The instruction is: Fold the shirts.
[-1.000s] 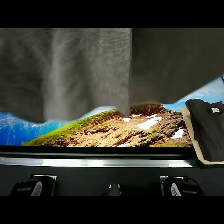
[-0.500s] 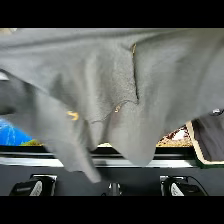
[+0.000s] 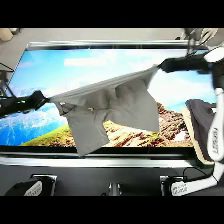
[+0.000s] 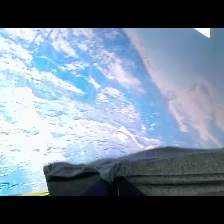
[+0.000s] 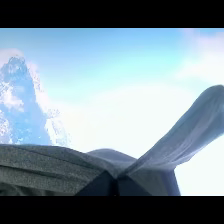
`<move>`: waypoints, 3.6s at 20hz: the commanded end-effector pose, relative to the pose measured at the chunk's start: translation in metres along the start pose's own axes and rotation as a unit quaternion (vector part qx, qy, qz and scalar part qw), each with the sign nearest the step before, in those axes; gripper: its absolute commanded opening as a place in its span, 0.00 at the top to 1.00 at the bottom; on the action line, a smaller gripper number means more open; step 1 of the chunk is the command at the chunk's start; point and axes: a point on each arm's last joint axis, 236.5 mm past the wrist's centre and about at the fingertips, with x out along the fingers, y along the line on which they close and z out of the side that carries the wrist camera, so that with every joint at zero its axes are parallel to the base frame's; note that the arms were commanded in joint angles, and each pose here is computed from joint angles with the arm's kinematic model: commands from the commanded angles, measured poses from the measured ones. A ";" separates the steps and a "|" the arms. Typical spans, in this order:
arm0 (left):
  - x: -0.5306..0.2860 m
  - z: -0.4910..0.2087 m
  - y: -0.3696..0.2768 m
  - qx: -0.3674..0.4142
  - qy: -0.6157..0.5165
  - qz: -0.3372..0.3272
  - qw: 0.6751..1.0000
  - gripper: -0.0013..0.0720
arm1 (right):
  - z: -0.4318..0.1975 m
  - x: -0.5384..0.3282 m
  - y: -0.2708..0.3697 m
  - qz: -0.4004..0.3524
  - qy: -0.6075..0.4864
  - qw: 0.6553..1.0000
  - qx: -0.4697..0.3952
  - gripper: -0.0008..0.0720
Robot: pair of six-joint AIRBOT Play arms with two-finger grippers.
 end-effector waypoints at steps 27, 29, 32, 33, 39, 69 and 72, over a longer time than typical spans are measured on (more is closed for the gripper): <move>0.100 -0.135 0.064 -0.067 0.205 0.020 0.976 0.44 | -0.191 -0.041 -0.038 0.044 0.351 0.933 0.060 0.40; 0.105 -0.141 0.066 -0.079 0.216 0.019 0.973 0.44 | -0.192 -0.041 -0.040 0.040 0.352 0.933 0.060 0.40; 0.108 -0.145 0.069 -0.082 0.224 0.023 0.971 0.58 | -0.207 -0.037 -0.034 0.046 0.369 0.925 0.084 0.40; 0.108 -0.145 0.069 -0.082 0.222 0.023 0.971 0.75 | -0.217 -0.033 -0.027 0.055 0.381 0.919 0.085 0.40; 0.104 -0.136 0.062 -0.060 0.212 0.013 0.975 0.94 | -0.261 0.008 -0.003 0.060 0.406 0.908 0.083 0.29; -0.481 0.087 -0.238 0.261 -0.568 -0.217 0.750 0.94 | 0.122 -0.425 0.163 -0.340 -0.295 0.838 -0.309 0.97; -0.573 0.031 -0.242 0.246 -0.644 -0.260 0.676 0.94 | 0.085 -0.526 0.207 -0.409 -0.364 0.785 -0.288 0.97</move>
